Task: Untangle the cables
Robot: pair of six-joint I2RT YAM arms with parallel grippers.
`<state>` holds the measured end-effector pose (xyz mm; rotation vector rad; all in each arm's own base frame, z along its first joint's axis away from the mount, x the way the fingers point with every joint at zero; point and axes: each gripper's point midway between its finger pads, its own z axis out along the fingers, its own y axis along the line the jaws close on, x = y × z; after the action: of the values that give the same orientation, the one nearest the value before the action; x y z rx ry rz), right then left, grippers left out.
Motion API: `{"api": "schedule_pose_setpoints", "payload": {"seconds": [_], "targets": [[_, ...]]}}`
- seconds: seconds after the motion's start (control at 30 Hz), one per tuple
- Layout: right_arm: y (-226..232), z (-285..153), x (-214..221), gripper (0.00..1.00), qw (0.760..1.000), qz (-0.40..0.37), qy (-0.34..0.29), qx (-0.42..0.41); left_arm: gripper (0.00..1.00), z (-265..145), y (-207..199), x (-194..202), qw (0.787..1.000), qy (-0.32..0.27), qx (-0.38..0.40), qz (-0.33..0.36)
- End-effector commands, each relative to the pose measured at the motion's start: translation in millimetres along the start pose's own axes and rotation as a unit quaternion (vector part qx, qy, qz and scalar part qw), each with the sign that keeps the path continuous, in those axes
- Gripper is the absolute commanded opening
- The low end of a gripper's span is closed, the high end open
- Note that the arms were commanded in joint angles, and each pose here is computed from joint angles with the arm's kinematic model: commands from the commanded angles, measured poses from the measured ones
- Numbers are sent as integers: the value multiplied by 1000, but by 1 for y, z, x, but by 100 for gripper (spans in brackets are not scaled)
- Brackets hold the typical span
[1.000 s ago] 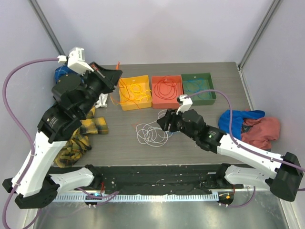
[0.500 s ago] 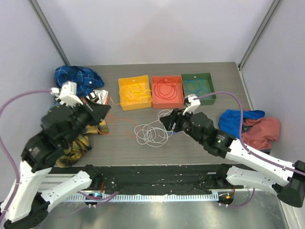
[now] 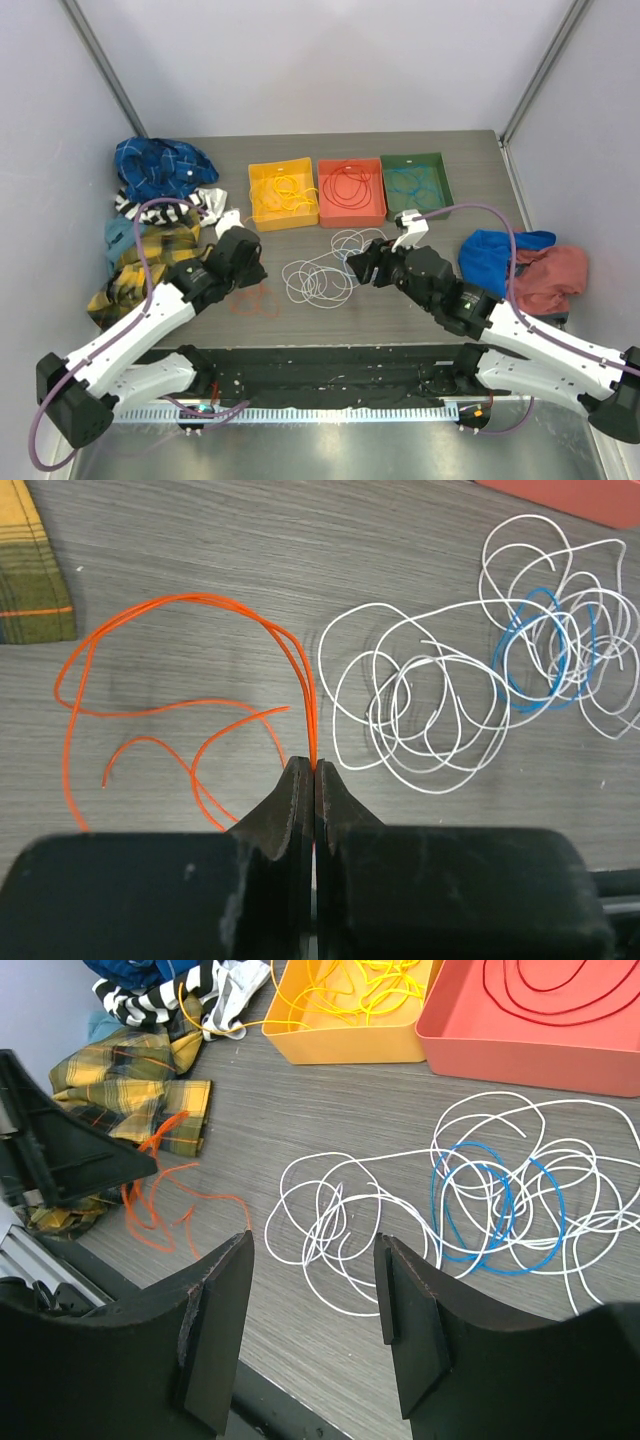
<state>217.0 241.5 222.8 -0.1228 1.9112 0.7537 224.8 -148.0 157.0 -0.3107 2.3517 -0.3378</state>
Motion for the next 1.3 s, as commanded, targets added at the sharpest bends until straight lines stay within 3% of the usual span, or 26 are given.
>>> {"api": "schedule_pose_setpoints", "payload": {"seconds": [0.0,0.07,0.1,0.13,0.17,0.2,0.27,0.33,0.4,0.7,0.93,1.0,1.13,1.17,1.23,1.27], "targets": [[0,-2,-8,59,1000,-1,-22,-2,0,21,-2,1,1000,-11,-15,-16],[-1,-1,-7,59,1000,-2,-23,-1,5,26,4,9,999,-1,-29,-16],[-1,0,-6,59,1000,-3,-22,-1,12,28,7,12,999,3,-36,-17],[-1,-1,-5,59,1000,-3,-21,-2,31,30,9,14,999,8,-42,-14],[-2,0,-4,59,1000,-4,-20,0,39,29,11,16,999,14,-48,-11],[-1,0,-5,59,1000,-4,-22,-1,55,28,11,14,999,13,-50,-11],[-2,2,-3,59,1000,-5,-19,-1,68,25,17,14,998,15,-66,-7],[-2,2,-3,59,1000,-4,-20,-1,90,22,19,11,997,9,-72,-10],[-2,3,-2,59,1000,-3,-20,0,100,19,23,13,997,12,-78,-11],[-3,8,6,59,1000,3,-13,-2,100,47,26,41,995,24,-72,-68],[-6,5,4,59,1000,-6,-12,5,100,80,36,54,991,40,-124,-34],[-7,3,2,59,1000,-9,-16,8,95,87,37,57,989,43,-134,-33],[-11,0,2,59,1000,-13,-17,13,67,94,37,58,989,40,-137,-33],[-12,0,3,59,1000,-13,-17,15,52,94,39,58,989,41,-141,-32],[-13,-2,2,59,1000,-15,-18,17,38,95,43,61,988,46,-148,-30],[-14,-2,1,59,1000,-14,-20,18,21,94,45,62,987,47,-151,-30]]}}
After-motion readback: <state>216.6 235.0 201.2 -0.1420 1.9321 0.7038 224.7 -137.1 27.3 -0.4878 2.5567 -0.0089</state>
